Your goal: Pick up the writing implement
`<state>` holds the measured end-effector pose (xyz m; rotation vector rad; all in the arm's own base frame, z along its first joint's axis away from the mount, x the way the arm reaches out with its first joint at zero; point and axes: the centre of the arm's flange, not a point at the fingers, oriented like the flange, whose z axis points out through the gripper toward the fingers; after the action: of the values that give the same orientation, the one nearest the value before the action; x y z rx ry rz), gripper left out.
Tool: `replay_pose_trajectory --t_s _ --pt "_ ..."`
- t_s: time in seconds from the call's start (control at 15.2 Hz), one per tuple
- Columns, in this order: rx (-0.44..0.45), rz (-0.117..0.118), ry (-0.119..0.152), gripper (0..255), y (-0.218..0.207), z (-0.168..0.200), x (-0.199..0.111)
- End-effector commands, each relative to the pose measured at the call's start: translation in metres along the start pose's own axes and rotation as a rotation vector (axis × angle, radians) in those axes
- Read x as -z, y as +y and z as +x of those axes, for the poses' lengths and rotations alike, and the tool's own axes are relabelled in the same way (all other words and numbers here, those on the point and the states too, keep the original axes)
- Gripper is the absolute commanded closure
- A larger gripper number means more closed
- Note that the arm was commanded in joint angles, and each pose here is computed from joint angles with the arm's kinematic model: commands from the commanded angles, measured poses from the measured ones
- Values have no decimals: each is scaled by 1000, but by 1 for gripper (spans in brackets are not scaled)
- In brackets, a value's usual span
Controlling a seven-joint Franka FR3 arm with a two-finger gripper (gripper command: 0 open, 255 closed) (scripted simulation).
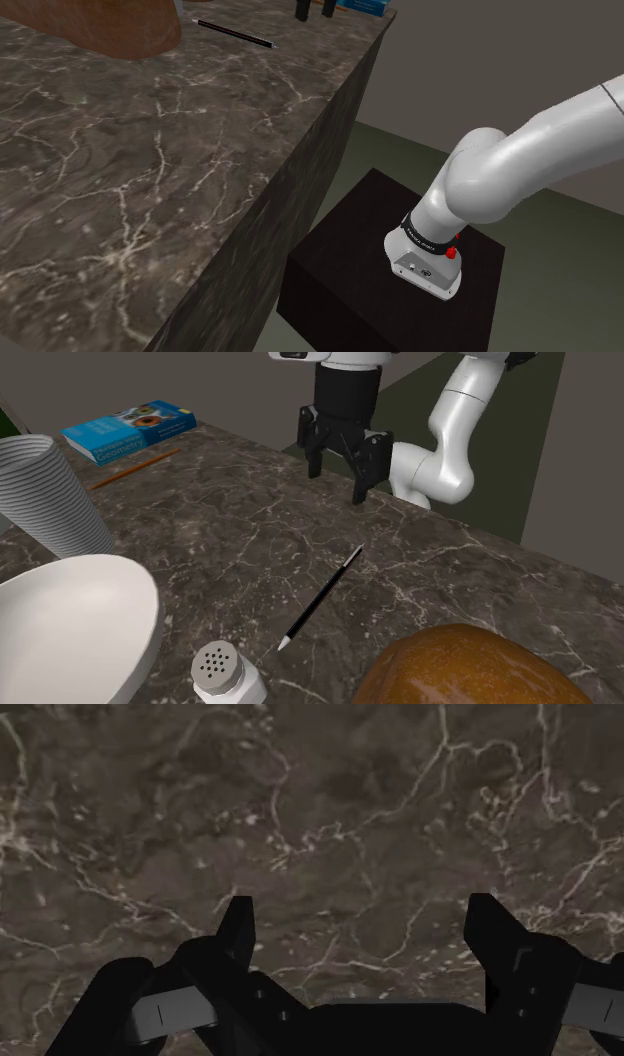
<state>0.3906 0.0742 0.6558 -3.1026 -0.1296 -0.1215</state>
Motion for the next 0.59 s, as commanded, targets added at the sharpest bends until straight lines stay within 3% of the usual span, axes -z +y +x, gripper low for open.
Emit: replay_pose_trajectory --t_s 0.0,0.26,0.53 --pt "54 7 -38 0 -26 12 0" --pt "158 20 -110 0 -76 39 -3" --pt "166 21 -115 0 -79 39 -19"
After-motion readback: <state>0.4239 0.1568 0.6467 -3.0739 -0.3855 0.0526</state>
